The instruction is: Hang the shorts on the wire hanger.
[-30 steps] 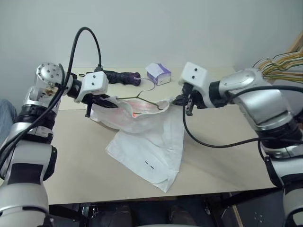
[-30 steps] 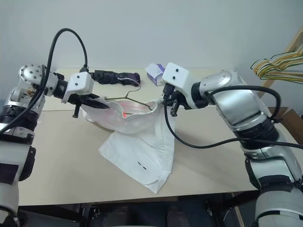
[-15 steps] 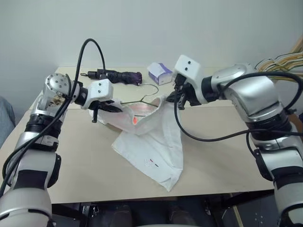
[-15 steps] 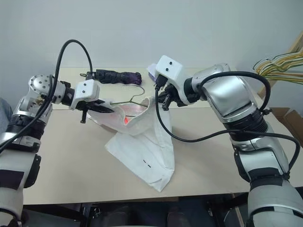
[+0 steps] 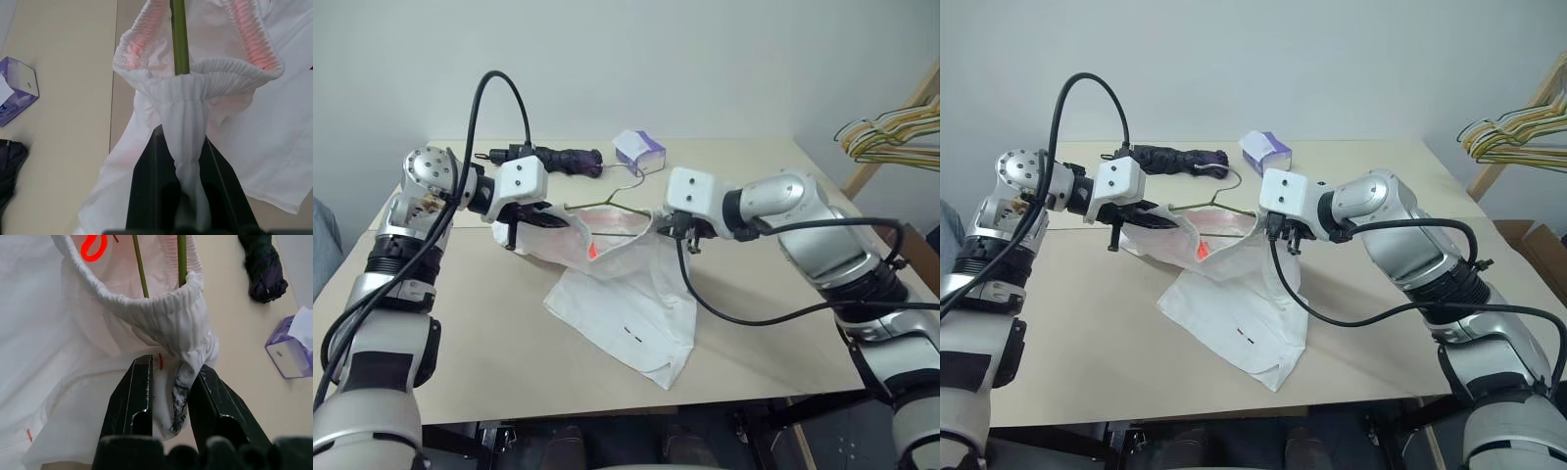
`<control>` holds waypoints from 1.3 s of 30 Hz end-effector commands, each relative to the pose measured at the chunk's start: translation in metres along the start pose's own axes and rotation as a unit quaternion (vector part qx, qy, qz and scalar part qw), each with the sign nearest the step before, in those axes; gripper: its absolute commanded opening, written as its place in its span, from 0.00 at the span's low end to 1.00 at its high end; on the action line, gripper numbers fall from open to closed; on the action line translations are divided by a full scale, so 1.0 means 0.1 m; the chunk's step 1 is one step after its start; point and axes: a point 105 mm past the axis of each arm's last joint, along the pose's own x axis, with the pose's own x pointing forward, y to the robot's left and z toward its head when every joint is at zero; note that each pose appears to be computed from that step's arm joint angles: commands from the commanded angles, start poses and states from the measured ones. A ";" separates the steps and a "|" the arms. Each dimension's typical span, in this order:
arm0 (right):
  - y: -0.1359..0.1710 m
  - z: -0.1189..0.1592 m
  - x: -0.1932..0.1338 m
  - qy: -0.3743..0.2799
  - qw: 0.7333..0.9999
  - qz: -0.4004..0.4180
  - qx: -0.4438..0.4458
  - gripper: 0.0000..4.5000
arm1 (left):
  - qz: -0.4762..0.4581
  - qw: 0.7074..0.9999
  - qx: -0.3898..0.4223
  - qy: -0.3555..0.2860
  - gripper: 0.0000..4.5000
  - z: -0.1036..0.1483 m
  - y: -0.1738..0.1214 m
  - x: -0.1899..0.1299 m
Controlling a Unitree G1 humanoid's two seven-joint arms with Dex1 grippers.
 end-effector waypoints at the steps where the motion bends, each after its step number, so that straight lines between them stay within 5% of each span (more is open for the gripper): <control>1: -0.14 0.13 -0.13 -0.029 0.998 -0.032 -0.050 0.29 | 0.020 1.000 0.022 -0.008 0.00 0.11 0.09 -0.07; 3: -0.11 0.11 -0.14 -0.037 0.999 -0.012 -0.038 0.29 | 0.021 0.999 0.023 -0.007 0.00 0.11 0.10 -0.07; 6: -0.14 0.05 -0.12 -0.023 0.999 -0.021 -0.033 0.43 | 0.020 1.000 0.021 -0.009 0.00 0.11 0.10 -0.07; 10: -0.12 0.04 -0.11 -0.035 0.999 -0.012 -0.027 0.73 | 0.021 0.999 0.023 -0.018 0.00 0.14 0.11 -0.08; 23: -0.13 0.09 0.02 -0.085 0.991 0.051 0.091 0.73 | 0.013 0.999 0.037 -0.030 0.00 0.18 0.07 -0.08; 26: -0.12 0.08 0.04 -0.088 0.988 0.060 0.112 0.60 | 0.002 0.998 0.042 -0.049 0.00 0.23 0.04 -0.09; 34: -0.11 -0.03 0.06 -0.075 0.985 0.061 0.142 0.01 | -0.007 0.996 0.044 -0.073 0.00 0.25 0.01 -0.12; 36: -0.10 -0.05 0.06 -0.071 0.986 0.061 0.142 0.01 | -0.003 0.995 0.046 -0.087 0.00 0.28 0.02 -0.12; 39: -0.08 -0.08 0.05 -0.069 0.985 0.057 0.151 0.00 | 0.005 0.994 0.042 -0.100 0.19 0.26 0.04 -0.14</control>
